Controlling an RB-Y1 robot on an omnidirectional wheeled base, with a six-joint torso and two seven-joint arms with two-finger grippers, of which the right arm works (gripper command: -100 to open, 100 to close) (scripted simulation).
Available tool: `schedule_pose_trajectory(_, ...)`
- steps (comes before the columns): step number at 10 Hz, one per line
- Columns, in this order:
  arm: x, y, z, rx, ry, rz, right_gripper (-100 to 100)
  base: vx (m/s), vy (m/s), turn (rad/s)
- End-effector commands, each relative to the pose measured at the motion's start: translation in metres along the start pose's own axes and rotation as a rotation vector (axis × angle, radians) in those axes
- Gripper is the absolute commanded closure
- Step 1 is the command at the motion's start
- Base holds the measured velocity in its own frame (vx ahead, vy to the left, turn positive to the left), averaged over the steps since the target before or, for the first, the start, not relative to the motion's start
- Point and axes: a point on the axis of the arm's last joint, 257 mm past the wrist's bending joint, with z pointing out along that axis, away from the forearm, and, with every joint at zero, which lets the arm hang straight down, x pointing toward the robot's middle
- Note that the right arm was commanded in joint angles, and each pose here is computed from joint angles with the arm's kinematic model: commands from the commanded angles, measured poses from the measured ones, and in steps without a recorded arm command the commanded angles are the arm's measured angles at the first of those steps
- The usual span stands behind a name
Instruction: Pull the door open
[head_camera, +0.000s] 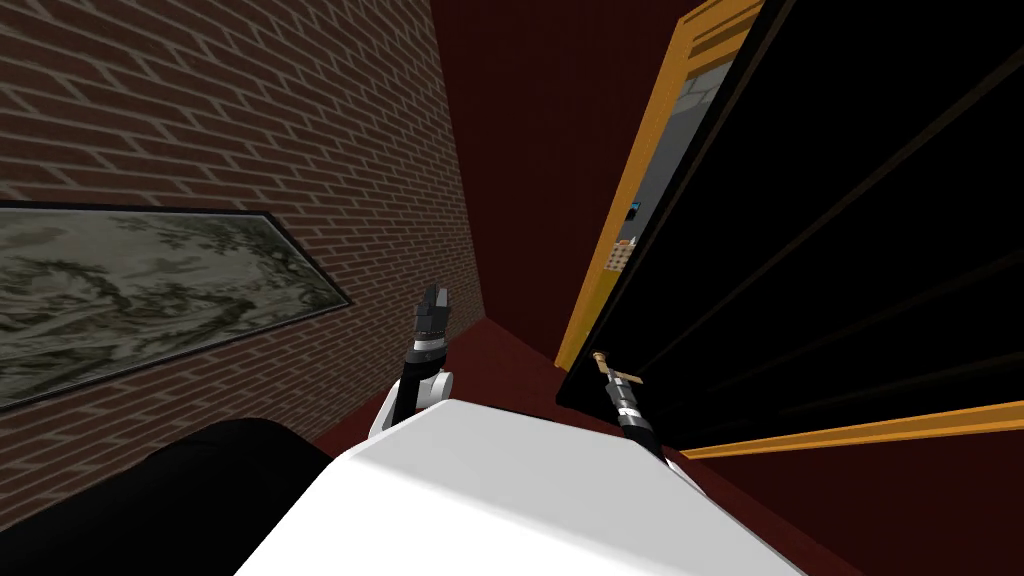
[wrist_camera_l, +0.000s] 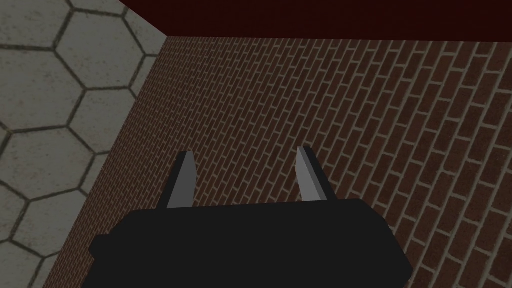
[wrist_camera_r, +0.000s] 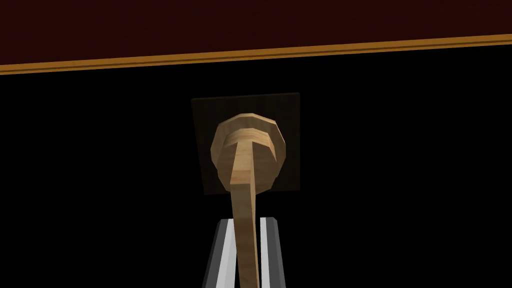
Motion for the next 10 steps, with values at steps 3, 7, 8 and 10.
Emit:
schedule_pose_trajectory(3,-0.005,0.001,-0.0151,-0.005,0.033,-0.003,100,-0.209,-0.055,0.157)
schedule_pose_trajectory(7,-0.010,0.003,-0.0343,-0.008,0.077,-0.003,100,-0.231,-0.075,0.158)
schedule_pose_trajectory(8,-0.006,0.002,-0.0317,-0.008,0.077,0.000,100,-0.111,-0.015,0.020)
schedule_pose_trajectory(10,-0.008,0.000,-0.0454,-0.005,0.098,0.000,100,-0.149,-0.042,0.128)
